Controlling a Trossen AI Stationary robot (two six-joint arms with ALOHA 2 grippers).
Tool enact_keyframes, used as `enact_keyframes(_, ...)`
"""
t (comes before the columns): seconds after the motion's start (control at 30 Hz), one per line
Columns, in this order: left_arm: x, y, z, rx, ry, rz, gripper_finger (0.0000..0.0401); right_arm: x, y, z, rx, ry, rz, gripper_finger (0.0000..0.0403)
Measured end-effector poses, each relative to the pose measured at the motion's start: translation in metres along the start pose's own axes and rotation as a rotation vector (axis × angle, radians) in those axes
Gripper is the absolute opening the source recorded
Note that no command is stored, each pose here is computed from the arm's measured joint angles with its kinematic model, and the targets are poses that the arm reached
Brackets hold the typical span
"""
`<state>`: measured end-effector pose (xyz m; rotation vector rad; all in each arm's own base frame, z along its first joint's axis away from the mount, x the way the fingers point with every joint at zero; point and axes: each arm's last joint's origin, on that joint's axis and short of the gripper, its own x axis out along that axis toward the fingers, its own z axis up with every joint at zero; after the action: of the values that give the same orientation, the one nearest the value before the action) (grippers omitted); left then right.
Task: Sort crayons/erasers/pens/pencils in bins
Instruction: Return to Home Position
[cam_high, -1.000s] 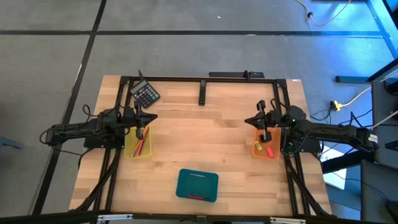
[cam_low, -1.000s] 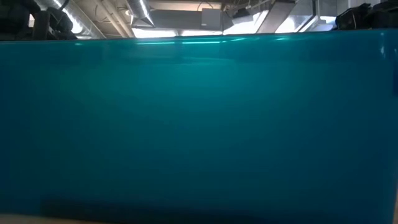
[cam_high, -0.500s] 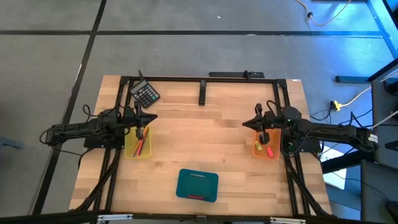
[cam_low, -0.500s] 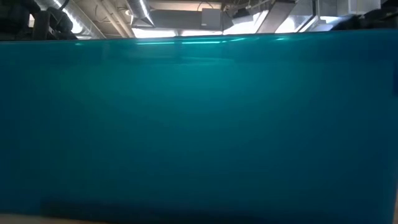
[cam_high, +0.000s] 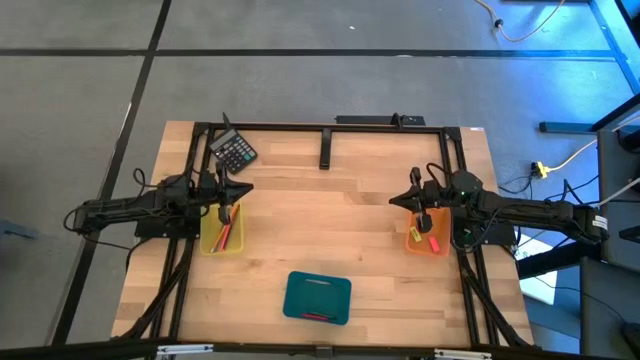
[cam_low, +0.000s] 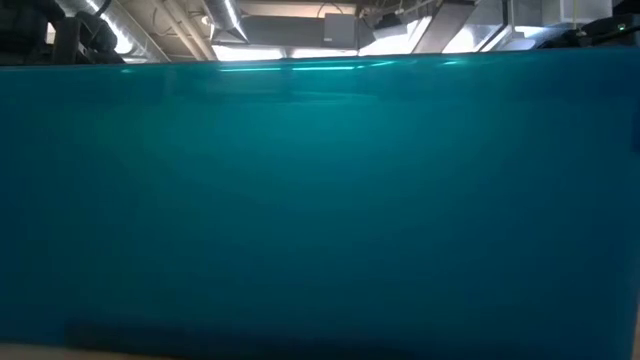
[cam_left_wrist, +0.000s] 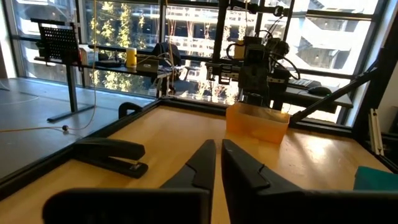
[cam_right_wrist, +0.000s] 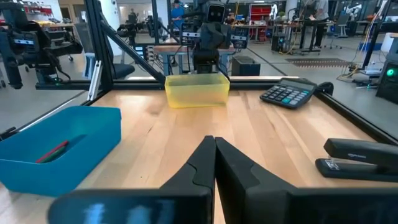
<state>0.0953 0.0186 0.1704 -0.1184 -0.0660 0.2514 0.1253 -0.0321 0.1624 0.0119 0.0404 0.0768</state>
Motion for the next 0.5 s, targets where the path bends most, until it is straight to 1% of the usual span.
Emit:
enact_keyframes(0.27,0.0000,0.0000,0.0000,0.000,0.000,0.000,0.0026,0.0000,0.0000,0.0000,-0.002,0.000,0.000,0.0012)
enact_keyframes(0.5,0.0000,0.0000,0.0000,0.000,0.000,0.000,0.0015,0.0000,0.0000,0.0000,0.000,0.000,0.000,0.0012)
